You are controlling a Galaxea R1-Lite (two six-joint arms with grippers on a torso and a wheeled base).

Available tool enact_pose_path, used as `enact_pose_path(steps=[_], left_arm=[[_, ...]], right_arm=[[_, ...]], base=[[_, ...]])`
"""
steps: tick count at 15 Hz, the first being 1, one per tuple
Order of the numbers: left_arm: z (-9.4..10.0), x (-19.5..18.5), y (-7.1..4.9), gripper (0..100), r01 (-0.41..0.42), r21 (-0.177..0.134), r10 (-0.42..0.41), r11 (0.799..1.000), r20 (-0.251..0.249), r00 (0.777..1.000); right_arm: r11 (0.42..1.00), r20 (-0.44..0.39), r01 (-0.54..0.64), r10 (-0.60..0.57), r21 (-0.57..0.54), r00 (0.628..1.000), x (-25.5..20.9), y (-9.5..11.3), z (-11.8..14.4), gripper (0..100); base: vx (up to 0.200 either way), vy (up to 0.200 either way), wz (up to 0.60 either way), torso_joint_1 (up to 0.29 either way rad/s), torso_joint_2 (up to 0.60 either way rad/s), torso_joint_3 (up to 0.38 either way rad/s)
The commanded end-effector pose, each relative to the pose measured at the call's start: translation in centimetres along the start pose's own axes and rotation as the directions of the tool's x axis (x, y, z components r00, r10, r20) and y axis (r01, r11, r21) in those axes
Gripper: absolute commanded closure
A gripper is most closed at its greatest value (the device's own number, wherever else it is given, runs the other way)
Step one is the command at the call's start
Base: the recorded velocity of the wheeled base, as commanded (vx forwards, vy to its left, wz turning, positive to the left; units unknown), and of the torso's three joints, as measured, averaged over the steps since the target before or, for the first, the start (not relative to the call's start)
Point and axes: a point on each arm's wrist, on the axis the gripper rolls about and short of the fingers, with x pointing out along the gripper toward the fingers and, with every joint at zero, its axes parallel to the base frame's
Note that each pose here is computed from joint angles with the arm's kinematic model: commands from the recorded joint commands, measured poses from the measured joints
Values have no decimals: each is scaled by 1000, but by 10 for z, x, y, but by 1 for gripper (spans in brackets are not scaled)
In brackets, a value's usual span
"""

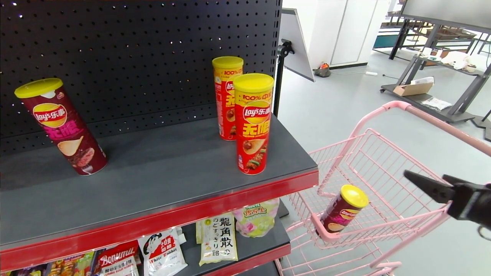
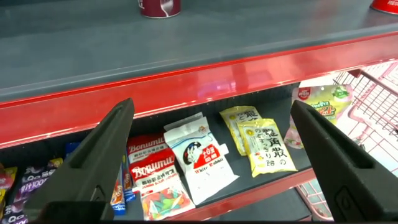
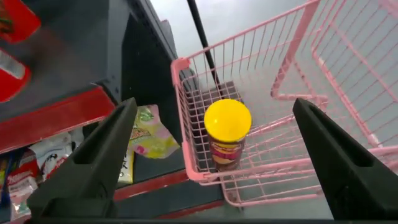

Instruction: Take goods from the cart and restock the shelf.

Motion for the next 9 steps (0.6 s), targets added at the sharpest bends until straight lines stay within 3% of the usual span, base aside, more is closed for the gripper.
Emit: enact_pose_path(steps=[1,9], left_arm=[[0,0,0,0,0,-1,0,1000,-1,1000],[0,0,0,0,0,1,0,1000,-1,1000]], right_arm=[[1000,-284,19,-22,-12,958,57,-9,-78,0],[999,-374,-11,-8,-47,927,67,-3,-97,0]], base=[[0,0,0,0,0,0],[0,0,0,0,0,0]])
